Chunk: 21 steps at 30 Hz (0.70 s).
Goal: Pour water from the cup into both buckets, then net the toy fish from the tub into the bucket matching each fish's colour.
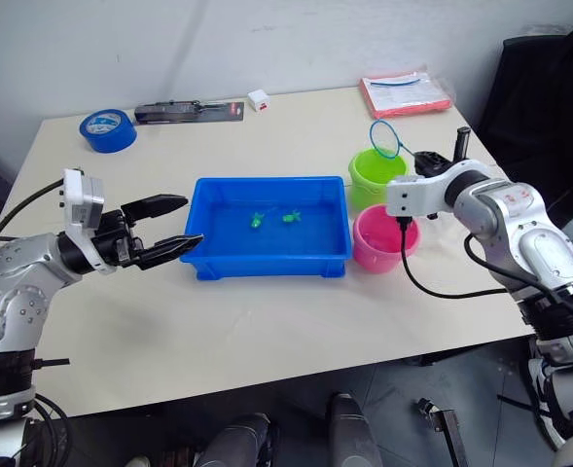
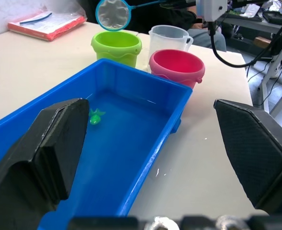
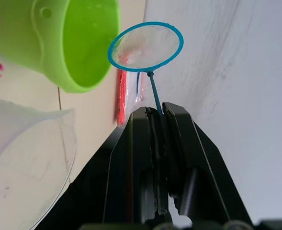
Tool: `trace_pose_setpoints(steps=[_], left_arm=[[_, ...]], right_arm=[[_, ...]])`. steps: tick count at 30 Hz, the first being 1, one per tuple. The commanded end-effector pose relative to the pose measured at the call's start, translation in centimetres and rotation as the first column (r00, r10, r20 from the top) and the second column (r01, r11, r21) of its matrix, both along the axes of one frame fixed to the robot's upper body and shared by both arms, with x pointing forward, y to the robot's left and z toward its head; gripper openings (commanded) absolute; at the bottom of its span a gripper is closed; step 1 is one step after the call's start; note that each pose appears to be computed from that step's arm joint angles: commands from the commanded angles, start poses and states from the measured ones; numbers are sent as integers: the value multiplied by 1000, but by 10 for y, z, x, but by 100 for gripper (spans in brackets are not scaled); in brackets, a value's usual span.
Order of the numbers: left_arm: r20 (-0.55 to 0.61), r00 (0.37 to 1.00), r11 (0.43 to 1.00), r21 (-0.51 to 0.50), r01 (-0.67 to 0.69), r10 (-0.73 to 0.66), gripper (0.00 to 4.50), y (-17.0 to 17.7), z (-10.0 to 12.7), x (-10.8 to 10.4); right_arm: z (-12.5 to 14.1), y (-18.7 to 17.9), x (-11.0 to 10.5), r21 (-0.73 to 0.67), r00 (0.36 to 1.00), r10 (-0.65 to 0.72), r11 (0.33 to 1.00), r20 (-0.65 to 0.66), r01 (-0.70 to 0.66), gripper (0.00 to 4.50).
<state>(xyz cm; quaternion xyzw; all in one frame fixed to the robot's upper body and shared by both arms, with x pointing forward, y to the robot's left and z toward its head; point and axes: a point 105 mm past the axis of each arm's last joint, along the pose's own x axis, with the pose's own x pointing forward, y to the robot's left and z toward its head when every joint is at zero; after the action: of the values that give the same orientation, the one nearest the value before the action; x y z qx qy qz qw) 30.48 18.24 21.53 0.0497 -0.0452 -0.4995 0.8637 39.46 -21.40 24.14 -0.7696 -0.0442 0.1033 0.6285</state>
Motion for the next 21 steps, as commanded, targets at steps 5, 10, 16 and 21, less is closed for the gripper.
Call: trace_pose_setpoints(steps=[5, 10, 16, 21], left_arm=[[47, 998, 999, 14, -35, 35, 450, 11, 12, -2], [49, 997, 998, 20, -53, 52, 450, 14, 12, -2], [49, 996, 996, 39, -81, 79, 450, 17, 7, -5], [46, 996, 993, 78, -84, 81, 450, 19, 3, -8]], right_arm=[[53, 25, -11, 521, 992, 71, 854, -102, -7, 79], [53, 46, -21, 806, 891, 235, 555, -390, 206, 79], [38, 71, -44, 765, 651, 401, 353, -644, 539, 79], [30, 81, -53, 669, 512, 447, 346, -734, 657, 79]])
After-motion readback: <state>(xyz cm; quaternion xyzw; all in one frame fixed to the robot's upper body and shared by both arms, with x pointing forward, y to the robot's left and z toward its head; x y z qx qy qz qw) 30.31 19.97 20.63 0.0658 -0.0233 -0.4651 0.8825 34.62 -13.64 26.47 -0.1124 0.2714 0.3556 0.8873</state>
